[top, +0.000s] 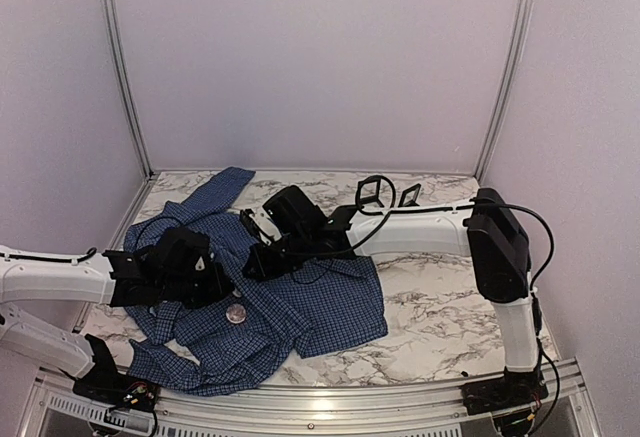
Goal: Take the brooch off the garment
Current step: Pick up the brooch from the crumpled clothing.
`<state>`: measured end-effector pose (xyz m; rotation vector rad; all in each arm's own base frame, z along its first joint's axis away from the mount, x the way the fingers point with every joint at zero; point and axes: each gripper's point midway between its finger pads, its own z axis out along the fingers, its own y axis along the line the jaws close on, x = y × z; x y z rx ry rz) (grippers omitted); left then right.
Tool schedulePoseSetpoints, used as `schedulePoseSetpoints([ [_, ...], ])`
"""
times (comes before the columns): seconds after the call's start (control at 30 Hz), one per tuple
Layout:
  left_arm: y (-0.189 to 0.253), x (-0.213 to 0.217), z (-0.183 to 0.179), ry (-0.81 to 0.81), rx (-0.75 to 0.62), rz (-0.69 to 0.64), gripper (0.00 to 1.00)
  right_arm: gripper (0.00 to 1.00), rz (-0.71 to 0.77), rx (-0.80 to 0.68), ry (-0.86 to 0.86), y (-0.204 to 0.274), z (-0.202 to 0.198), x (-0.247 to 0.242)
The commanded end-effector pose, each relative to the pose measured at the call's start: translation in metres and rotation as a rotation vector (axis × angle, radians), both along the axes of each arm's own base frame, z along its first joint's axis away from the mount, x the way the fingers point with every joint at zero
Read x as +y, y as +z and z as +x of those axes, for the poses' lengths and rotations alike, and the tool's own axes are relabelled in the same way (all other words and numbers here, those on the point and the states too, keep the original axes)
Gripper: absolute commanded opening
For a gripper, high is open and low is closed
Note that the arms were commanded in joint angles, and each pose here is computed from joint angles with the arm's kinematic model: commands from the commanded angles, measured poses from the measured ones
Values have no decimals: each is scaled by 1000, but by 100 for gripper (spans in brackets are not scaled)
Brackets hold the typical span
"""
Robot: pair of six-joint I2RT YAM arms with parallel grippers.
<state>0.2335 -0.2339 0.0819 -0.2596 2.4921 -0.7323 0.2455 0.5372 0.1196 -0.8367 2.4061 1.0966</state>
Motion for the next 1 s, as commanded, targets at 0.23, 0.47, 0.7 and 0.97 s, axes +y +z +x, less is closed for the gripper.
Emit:
schedulePoseSetpoints([
  [0.23,33,-5,8,-52,-118,-39,0,0,-169,-142,-88,-23,26,-21],
  [0.47,37,-3,1,-70,-140,-85,0,0,-216,-163,-105,-34,30,-31],
  [0.7,40,-4,0,-86,-152,-133,0,0,-233,-167,-112,-37,31,-34],
  [0.97,39,-6,0,-108,-149,-206,0,0,-247,-175,-121,-41,32,-40],
])
